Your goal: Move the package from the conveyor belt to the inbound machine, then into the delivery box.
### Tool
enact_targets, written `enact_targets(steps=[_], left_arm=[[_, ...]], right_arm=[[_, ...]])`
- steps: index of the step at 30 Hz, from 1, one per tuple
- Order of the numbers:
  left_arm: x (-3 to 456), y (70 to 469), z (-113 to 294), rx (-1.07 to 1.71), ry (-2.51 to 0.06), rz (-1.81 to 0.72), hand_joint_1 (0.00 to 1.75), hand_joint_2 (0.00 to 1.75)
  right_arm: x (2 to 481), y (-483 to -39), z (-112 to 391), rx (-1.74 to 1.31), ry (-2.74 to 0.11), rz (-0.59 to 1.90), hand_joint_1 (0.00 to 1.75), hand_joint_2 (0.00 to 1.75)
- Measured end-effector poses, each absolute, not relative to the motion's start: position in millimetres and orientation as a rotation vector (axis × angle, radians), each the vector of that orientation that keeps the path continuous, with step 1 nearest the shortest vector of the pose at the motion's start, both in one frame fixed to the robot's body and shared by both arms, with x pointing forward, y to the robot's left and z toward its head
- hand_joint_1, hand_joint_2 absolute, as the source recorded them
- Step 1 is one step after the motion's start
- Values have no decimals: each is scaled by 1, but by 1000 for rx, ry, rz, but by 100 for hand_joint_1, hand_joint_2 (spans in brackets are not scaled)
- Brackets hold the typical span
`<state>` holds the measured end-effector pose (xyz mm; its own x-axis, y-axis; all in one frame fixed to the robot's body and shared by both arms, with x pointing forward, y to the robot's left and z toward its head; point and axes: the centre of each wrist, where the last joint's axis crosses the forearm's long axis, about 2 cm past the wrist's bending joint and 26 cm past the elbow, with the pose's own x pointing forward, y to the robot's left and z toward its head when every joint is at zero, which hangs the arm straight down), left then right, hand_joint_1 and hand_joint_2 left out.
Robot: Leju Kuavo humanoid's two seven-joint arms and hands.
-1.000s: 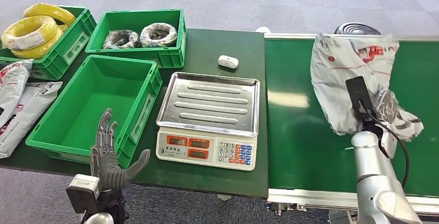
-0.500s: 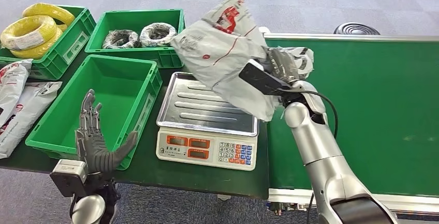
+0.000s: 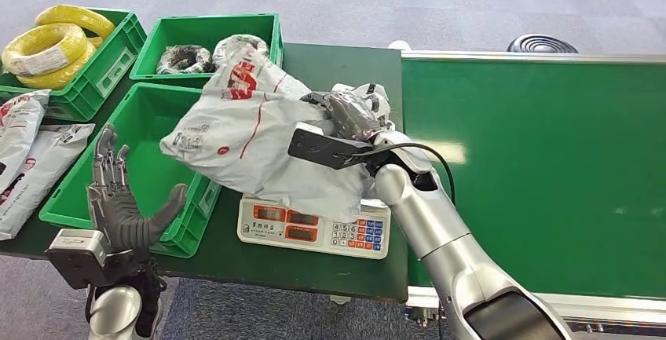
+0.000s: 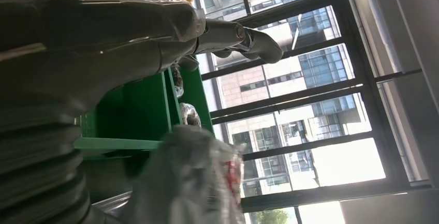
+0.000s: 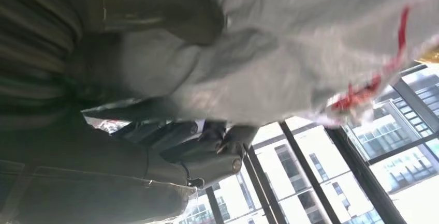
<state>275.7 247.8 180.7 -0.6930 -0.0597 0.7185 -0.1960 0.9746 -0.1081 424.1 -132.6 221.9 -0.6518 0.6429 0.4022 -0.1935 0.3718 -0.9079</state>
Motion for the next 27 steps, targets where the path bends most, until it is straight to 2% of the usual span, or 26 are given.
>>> enact_targets(steps=[10,20,24,27], left_arm=[[273,251,182,233,-2319,98,0,175],[289,254,191,316,-2310,-27,0,175],[305,255,196,324,-2250,-146,0,175],[326,256,201,348,-2198,-273,0,175]], right_arm=[[421,-146,203,-386,-1769,1373,0,175],[415,-165,190,-386,-1724,1332,0,175],[411,-174,190,-287,-1759,1206,0,175],[405,-190,193,-238,-1886,991,0,175]])
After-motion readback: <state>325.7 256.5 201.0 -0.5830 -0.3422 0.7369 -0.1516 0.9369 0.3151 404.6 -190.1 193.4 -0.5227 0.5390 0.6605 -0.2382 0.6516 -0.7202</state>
